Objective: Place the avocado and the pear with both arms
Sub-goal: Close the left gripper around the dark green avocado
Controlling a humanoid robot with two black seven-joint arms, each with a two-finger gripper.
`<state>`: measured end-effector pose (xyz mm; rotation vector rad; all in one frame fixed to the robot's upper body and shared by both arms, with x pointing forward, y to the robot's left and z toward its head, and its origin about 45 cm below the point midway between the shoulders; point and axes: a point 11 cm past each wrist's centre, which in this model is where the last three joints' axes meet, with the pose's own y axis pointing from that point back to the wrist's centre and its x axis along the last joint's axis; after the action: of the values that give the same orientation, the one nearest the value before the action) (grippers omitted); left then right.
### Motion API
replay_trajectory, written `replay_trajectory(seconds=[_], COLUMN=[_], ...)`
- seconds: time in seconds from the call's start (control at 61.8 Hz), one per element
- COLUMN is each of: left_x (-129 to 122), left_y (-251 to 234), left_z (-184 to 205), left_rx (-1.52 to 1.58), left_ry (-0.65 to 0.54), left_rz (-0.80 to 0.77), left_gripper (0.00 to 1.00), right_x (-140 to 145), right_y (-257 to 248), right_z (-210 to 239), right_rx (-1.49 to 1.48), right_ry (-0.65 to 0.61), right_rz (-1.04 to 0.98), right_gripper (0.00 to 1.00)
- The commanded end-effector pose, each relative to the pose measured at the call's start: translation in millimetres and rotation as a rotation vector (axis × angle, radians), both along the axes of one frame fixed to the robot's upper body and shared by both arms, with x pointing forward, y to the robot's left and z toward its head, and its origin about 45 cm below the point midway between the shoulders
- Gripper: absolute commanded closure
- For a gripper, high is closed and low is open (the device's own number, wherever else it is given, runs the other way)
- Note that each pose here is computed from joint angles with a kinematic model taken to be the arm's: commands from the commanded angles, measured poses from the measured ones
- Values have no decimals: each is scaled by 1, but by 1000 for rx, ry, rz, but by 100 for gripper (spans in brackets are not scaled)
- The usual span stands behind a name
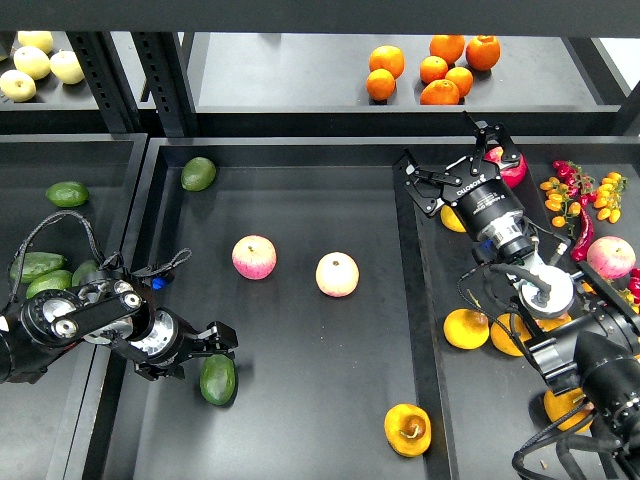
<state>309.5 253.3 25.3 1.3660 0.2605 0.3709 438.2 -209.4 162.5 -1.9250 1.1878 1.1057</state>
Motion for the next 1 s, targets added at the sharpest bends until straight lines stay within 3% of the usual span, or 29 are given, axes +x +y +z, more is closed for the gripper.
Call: replay_trajectory(seconds=[0.0,0.243,0.599,0.825,0.841,0.987], left_x=[-2,-6,-7,-4,-2,5], left_y=[-1,1,-2,-3,-3,1], left_z=[-3,-8,-12,-11,-10,-7], left_rx=[5,10,10,-1,-7,-15], left_ry=[5,16,23,16,11,-4], left_rz=[-3,6,17,39,47,82], left_gripper=[2,4,17,44,52,61], right_x=[0,0,0,-2,-2,-3], right_y=[0,0,0,-1,-1,-1], right_z=[0,0,-1,-4,-3,-4], right_rx=[0,0,-1,-1,0,0], right_ry=[0,0,3,9,7,9], right_rz=[0,0,-1,-2,-2,-2], right_gripper=[1,1,1,1,1,1])
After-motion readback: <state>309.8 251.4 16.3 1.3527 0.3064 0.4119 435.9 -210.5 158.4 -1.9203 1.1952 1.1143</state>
